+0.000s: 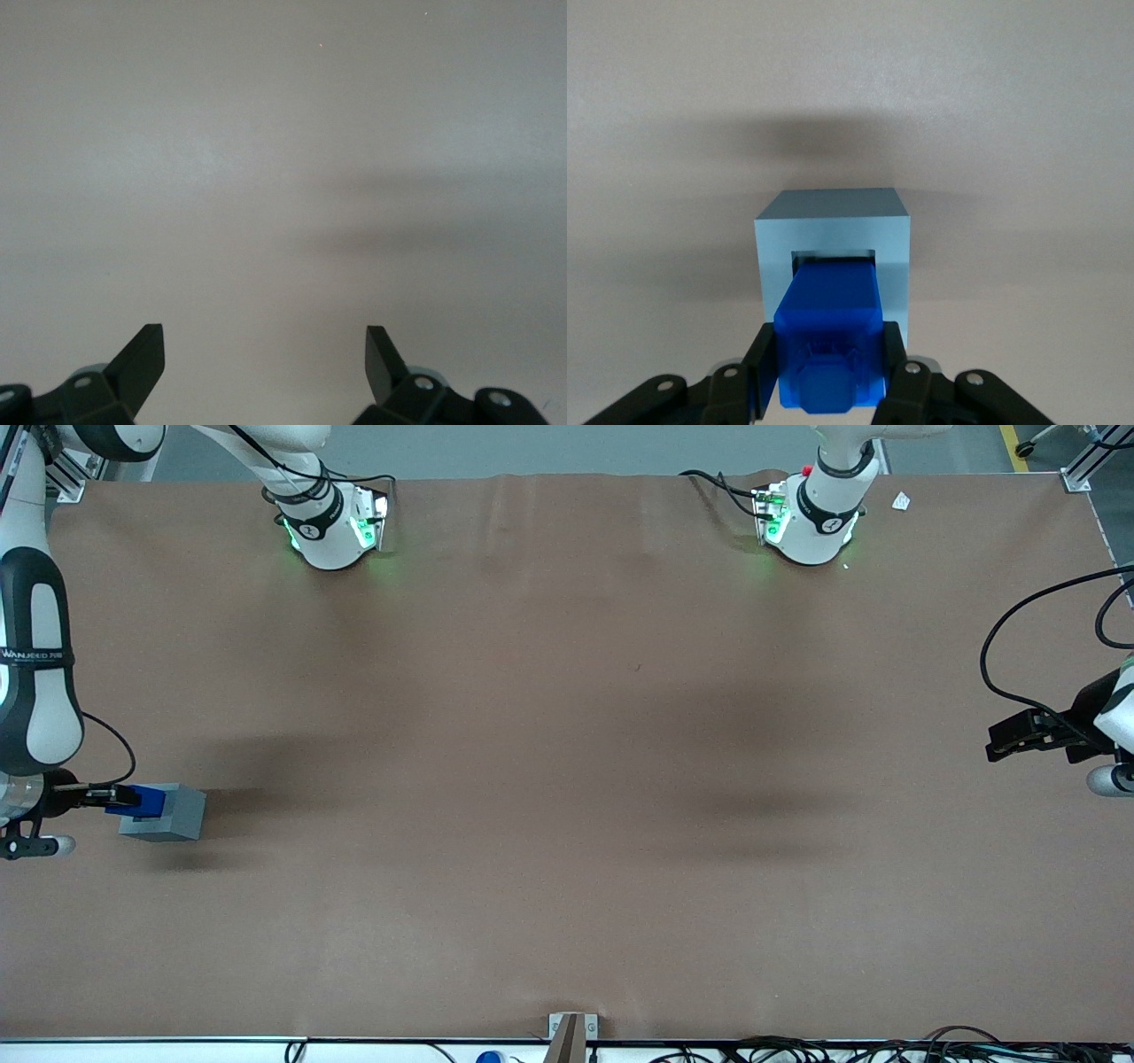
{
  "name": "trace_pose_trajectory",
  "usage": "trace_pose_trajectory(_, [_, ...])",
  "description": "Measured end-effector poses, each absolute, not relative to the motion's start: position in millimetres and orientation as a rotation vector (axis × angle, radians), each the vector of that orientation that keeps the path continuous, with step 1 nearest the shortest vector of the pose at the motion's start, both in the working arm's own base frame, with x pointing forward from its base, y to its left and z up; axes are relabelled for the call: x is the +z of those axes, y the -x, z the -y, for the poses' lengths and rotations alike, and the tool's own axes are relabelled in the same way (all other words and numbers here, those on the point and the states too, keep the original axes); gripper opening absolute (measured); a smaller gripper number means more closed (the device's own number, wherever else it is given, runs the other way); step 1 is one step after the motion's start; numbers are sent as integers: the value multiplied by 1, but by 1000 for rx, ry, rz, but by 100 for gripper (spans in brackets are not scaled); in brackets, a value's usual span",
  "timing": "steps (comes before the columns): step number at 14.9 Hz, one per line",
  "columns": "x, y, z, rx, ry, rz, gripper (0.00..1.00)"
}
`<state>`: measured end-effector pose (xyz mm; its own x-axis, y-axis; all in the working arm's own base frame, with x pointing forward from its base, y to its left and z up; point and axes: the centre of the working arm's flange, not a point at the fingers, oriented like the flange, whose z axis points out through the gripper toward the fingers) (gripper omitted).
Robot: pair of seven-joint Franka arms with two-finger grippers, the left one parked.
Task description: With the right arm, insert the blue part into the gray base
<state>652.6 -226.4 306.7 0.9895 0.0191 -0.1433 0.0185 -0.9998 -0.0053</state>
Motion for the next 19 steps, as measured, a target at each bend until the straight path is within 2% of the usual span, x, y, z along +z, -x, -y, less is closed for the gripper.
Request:
trace_pose_trajectory(12, [300,-657,227,210,3135,31,50])
trace_pose_trajectory(13, [300,-657,227,210,3135,32,55])
trace_pose_trajectory(18, [301,-657,228,209,3137,29,100])
trace_pose_trajectory(19, [303,-657,227,215,3134,30,100])
